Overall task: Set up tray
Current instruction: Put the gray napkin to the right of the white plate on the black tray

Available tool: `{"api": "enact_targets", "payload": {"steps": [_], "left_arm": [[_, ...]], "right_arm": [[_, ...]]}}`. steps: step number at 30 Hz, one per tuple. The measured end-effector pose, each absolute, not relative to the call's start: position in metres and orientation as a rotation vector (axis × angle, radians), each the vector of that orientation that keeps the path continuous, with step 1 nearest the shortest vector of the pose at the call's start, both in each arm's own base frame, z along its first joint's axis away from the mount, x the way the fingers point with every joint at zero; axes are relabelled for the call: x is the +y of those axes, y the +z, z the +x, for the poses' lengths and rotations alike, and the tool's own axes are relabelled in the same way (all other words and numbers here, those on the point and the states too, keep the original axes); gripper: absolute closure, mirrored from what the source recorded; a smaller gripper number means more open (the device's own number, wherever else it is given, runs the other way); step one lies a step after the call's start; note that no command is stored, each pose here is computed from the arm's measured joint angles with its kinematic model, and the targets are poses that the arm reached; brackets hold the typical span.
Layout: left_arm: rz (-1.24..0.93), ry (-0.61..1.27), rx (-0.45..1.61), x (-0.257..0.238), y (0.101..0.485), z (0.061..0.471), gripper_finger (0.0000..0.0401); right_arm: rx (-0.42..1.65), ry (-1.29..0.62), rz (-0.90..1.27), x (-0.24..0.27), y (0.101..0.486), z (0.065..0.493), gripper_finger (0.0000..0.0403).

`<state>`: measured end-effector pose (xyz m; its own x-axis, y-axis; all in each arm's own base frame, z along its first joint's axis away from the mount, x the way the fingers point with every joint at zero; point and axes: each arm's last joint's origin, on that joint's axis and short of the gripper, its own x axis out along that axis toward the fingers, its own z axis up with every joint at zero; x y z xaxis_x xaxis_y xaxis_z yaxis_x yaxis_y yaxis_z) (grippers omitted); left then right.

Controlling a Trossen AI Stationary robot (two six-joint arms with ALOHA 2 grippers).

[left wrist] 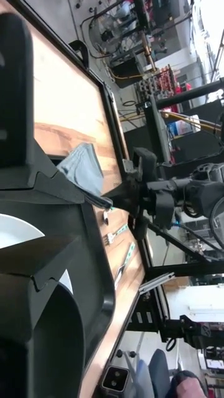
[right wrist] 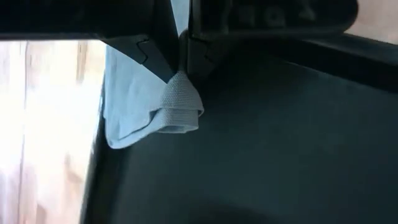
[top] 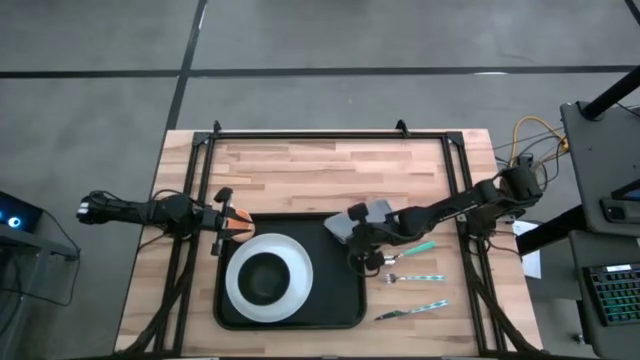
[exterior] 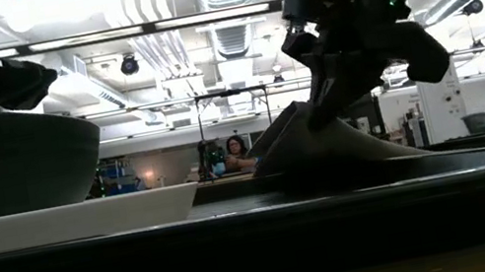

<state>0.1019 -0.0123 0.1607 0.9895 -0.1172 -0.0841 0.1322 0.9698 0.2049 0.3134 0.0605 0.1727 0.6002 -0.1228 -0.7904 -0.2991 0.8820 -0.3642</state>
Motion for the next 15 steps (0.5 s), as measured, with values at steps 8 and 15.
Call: {"api": "enact_targets", "payload": {"steps": [8,15], "left_arm": [[0.213,-0.128,0.093,-0.012,0.159,0.103,0.033],[0.213,-0.128,0.097,-0.013,0.158,0.104,0.033]], "right_arm": [[0.83,0.301,-0.62,0.086,0.175,0.314,0.0395],[0.741,0.454,-0.694,0.101,0.177,0.314,0.0395]]}}
